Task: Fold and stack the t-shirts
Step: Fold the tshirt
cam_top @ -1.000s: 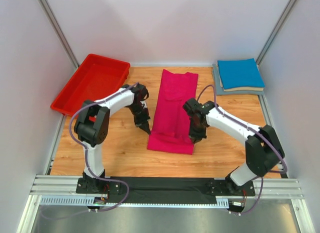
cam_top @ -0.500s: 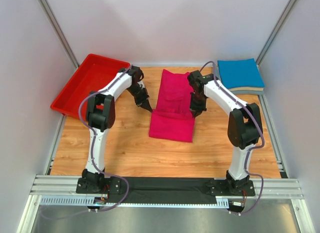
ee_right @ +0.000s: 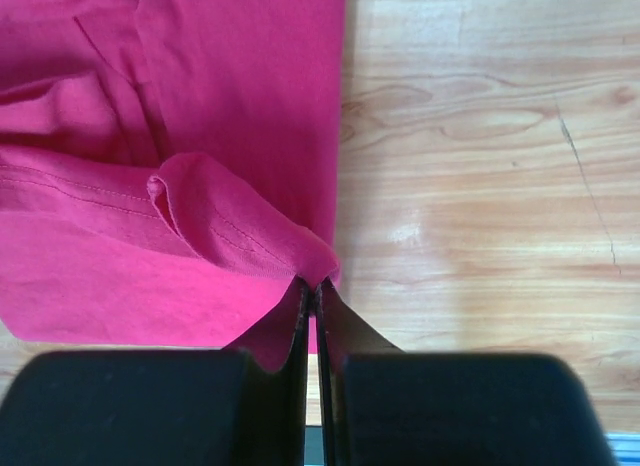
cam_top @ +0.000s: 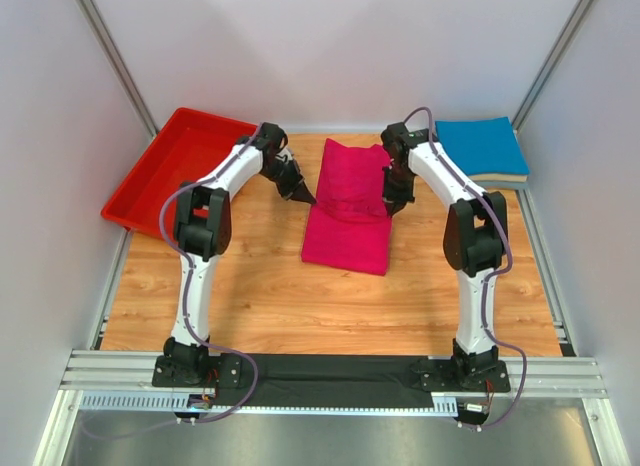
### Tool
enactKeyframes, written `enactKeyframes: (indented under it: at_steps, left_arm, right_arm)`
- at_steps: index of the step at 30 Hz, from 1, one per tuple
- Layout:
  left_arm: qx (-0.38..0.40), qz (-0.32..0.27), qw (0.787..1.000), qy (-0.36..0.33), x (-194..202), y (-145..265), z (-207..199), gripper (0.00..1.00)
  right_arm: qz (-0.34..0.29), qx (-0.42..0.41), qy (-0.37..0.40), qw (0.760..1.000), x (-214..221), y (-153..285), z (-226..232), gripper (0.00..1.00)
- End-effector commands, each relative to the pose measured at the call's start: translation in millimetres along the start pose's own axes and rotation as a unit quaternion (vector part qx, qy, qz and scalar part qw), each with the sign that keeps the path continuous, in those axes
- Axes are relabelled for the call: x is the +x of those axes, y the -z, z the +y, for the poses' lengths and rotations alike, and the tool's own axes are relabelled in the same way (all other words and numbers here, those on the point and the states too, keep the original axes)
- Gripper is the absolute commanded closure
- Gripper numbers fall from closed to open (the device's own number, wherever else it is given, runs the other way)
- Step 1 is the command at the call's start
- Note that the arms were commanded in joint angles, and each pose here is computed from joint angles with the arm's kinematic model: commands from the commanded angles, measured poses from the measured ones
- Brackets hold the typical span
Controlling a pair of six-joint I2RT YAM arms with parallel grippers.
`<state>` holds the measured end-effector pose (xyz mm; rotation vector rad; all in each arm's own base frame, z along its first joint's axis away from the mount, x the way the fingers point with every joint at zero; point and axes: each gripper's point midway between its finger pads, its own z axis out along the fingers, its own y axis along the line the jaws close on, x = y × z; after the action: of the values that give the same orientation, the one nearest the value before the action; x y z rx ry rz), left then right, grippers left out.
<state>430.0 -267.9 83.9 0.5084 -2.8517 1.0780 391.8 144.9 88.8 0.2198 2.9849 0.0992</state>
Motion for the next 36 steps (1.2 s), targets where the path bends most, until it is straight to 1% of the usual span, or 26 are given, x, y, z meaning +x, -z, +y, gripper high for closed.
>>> enactKeyframes:
  at_steps: [1,7,9,15,22,24,25,26,27,28,29,30,31,32,33,34,35,36]
  left_arm:
    - [0.026,-0.022,0.999,0.003,-17.4,0.1,-19.1,1.00]
    - [0.008,-0.032,0.999,0.018,-27.7,-8.1,-11.2,1.00]
    - [-0.001,-0.036,0.999,0.023,-31.2,-9.0,-7.2,1.00]
    - [0.008,-0.051,0.998,0.025,-45.6,-10.9,-10.6,1.00]
    - [0.009,-0.053,0.998,0.043,-54.9,-18.5,-3.2,1.00]
    - [0.017,-0.055,0.998,0.038,-56.8,-18.7,-6.3,1.00]
    - [0.024,-0.060,0.997,0.031,-60.0,-18.4,-9.8,0.98]
    - [0.034,-0.064,0.997,0.022,-61.4,-16.1,-15.3,0.89]
    - [0.044,-0.070,0.997,0.010,-63.6,-12.0,-22.3,0.83]
    - [0.053,-0.078,0.996,-0.001,-67.0,-8.7,-27.8,0.78]
    - [0.063,-0.077,0.995,-0.018,-66.8,-5.1,-32.6,0.72]
    - [0.071,-0.086,0.993,-0.031,-70.7,4.5,-39.1,0.70]
    - [0.056,-0.081,0.995,-0.026,-66.8,10.6,-33.2,0.55]
    - [0.037,-0.090,0.994,-0.041,-68.5,14.5,-24.1,0.52]
    - [0.033,-0.101,0.993,-0.048,-67.1,28.9,-24.2,0.52]
    - [0.021,-0.111,0.992,-0.056,-67.2,34.3,-18.6,0.52]
    - [0.005,-0.108,0.993,-0.055,-62.5,34.0,-6.6,0.51]
    - [0.000,-0.120,0.989,-0.083,-57.2,47.9,-9.8,0.50]
  right_arm:
    - [-0.013,-0.016,0.003,1.000,-17.3,3.6,0.2,1.00]
    - [-0.030,-0.036,0.010,0.999,-37.1,-0.3,1.7,1.00]
    - [-0.023,-0.037,0.004,0.999,-39.7,-6.8,-1.2,1.00]
    - [-0.021,-0.051,-0.002,0.998,-47.3,-18.2,-1.9,1.00]
    - [-0.034,-0.069,0.003,0.997,-58.5,-26.7,4.5,1.00]
    - [-0.041,-0.078,0.004,0.996,-64.2,-24.9,7.8,0.99]
    - [-0.041,-0.080,0.004,0.996,-66.4,-28.0,8.7,0.98]
    - [-0.043,-0.082,0.004,0.996,-68.9,-27.4,9.3,0.95]
    - [-0.055,-0.079,0.000,0.995,-76.5,-24.6,6.7,0.92]
    - [-0.059,-0.078,-0.011,0.995,-79.9,-22.6,5.0,0.87]
    - [-0.063,-0.081,-0.017,0.995,-82.8,-19.2,4.3,0.79]
    - [-0.066,-0.088,-0.025,0.994,-84.5,-16.5,4.5,0.77]
    - [-0.076,-0.095,-0.035,0.992,-88.8,-6.2,1.1,0.75]
    - [-0.078,-0.101,-0.040,0.991,-87.8,-0.7,1.8,0.68]
    - [-0.079,-0.109,-0.038,0.990,-86.9,3.8,2.1,0.64]
    - [-0.079,-0.110,-0.036,0.990,-79.8,10.7,0.0,0.61]
    - [-0.076,-0.110,-0.032,0.991,-74.8,12.6,-1.5,0.56]
    - [-0.072,-0.117,-0.028,0.990,-69.3,15.3,0.3,0.56]
